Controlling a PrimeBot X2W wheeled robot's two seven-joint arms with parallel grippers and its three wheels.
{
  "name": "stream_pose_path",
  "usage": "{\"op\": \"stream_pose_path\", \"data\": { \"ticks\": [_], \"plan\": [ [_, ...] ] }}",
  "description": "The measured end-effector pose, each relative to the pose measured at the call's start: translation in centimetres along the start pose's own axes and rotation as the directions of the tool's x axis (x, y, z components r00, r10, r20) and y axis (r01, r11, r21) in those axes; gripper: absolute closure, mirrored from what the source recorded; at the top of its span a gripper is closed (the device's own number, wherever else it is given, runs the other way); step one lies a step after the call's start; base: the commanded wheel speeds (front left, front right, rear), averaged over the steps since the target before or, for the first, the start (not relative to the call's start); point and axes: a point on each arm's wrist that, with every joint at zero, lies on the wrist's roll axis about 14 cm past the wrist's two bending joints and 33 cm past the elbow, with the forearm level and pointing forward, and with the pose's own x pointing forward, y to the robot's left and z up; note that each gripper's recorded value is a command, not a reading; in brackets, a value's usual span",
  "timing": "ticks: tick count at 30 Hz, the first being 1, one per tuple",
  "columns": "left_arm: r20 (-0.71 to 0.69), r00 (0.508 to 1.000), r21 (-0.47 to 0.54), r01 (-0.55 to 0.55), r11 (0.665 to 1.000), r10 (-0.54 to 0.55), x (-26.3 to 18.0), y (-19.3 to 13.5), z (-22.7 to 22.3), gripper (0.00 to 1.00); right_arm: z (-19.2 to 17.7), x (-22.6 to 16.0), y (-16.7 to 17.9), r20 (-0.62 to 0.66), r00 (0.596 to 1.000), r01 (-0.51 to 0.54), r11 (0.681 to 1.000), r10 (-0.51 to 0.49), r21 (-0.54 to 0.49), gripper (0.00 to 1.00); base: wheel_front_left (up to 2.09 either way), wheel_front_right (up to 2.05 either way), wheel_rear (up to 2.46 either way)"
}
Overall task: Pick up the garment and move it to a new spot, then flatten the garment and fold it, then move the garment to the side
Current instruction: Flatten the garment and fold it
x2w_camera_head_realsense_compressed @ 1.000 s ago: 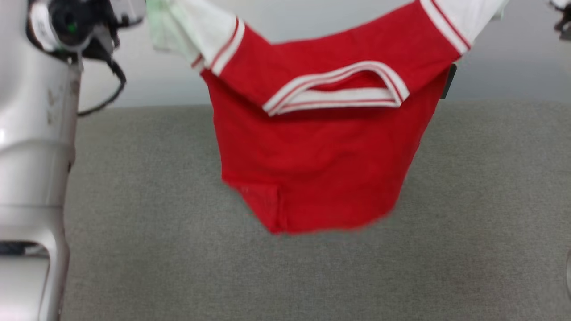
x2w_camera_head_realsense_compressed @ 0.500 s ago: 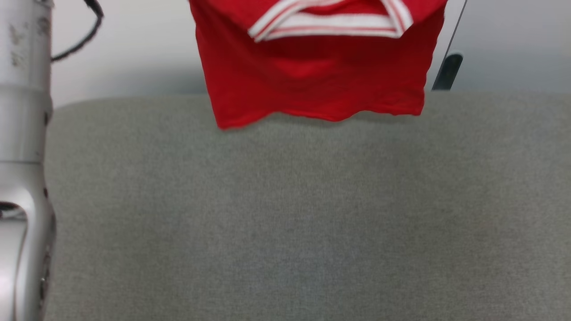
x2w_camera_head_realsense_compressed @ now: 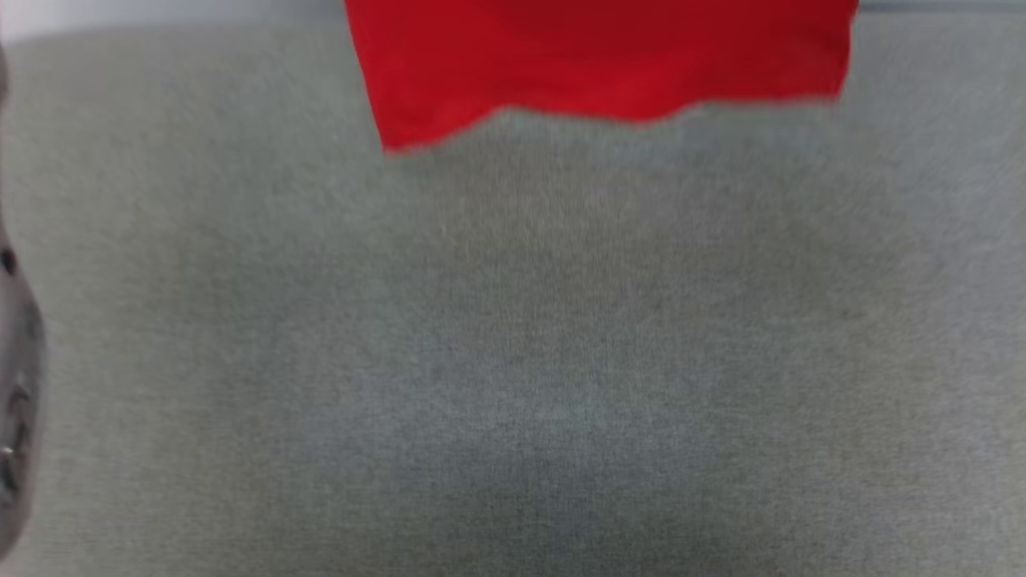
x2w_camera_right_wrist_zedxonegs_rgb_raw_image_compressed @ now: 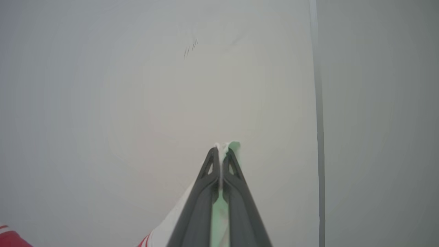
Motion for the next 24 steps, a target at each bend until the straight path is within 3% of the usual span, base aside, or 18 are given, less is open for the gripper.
{"op": "stream_pose_path", "data": {
  "ticks": [7,11,15,20,24],
  "plan": [
    [0.212,0.977,0.027,0.03,0.999,-0.035,4.2,-0.4,2.2,1.0,-1.7,2.9,-2.2,0.146,0.989,0.028,0.994,-0.012,-0.109,1.0,0.0,0.0,0.0],
    [0.259,0.964,0.015,0.053,0.998,-0.055,6.4,-0.3,0.8,1.0,-5.3,4.2,-2.7,0.126,0.992,0.018,0.988,0.002,-0.156,1.0,0.0,0.0,0.0],
    [0.2,0.979,-0.037,0.037,0.999,-0.029,8.7,1.8,-5.4,1.0,-12.1,4.4,-2.3,0.046,0.999,-0.013,0.988,0.02,-0.154,1.0,0.0,0.0,0.0],
    [0.031,0.999,-0.076,-0.032,0.997,0.034,10.0,5.6,-16.5,1.0,-23.0,2.5,-2.0,-0.124,0.992,-0.045,0.993,0.031,-0.111,1.0,0.0,0.0,0.0],
    [-0.132,0.988,-0.084,-0.095,0.992,0.084,9.0,8.1,-23.7,1.0,-27.9,1.0,-2.1,-0.206,0.978,-0.043,0.997,0.029,-0.068,1.0,0.0,0.0,0.0]
  ]
}}
